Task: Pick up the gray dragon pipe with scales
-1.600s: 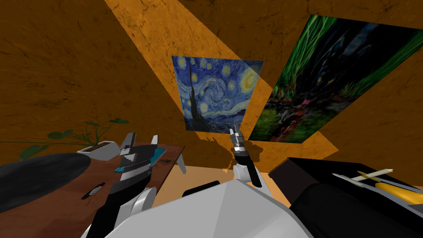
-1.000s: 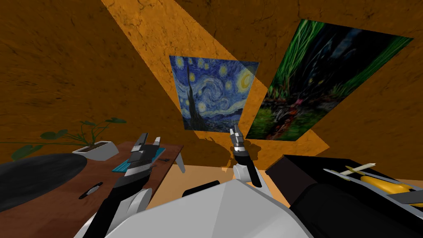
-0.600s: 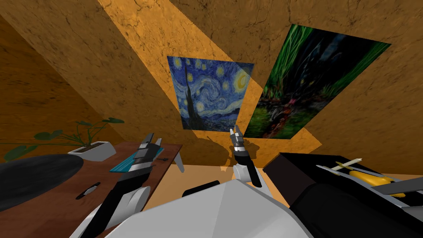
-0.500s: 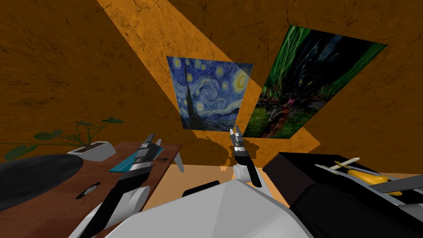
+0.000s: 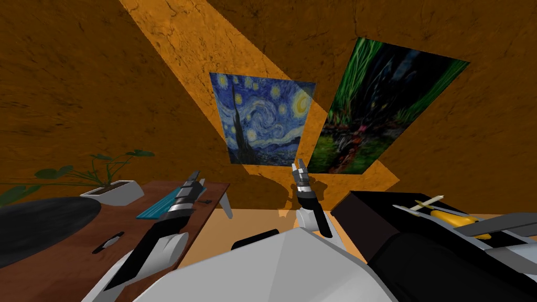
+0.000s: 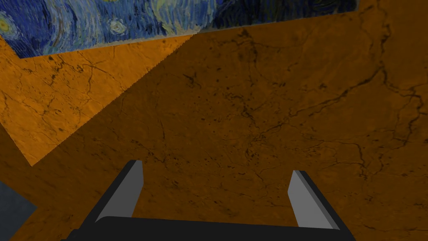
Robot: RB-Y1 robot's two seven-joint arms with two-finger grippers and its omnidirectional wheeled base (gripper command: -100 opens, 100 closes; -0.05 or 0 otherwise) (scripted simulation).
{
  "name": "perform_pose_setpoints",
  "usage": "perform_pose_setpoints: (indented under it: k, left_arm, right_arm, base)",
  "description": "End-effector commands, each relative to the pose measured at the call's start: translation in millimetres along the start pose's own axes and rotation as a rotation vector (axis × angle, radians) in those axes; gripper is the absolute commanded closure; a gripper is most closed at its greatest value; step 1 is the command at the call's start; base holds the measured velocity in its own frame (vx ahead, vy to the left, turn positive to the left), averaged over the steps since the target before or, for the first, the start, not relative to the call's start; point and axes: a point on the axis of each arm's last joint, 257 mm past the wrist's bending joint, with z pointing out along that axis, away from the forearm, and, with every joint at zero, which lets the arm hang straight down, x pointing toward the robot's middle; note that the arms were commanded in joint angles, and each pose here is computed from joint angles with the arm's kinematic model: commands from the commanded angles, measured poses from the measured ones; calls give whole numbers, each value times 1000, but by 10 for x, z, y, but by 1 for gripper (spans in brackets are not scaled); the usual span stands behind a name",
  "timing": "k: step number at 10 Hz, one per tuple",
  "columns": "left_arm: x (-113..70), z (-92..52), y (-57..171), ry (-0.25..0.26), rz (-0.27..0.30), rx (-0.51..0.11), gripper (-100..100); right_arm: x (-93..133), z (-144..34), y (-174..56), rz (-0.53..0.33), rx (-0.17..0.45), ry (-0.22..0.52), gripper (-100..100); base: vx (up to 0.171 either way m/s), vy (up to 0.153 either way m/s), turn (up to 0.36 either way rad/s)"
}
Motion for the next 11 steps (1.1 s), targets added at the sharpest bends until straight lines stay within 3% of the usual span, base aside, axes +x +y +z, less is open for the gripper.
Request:
perform_pose_setpoints:
  k: [1,4,11]
  left_arm:
    - [-50,31,242,5,34,-67,-100]
    - [-99,58,480,11,62,-139,-100]
    - [-321,94,1308,36,155,-385,-100]
  right_arm:
    - [0,0,0,0,0,0,0]
    - [0,0,0,0,0,0,0]
    - [0,0,0,0,0,0,0]
  base:
    - [-28,-23,-44]
    - [-20,-17,-23]
    - [-10,-12,-26]
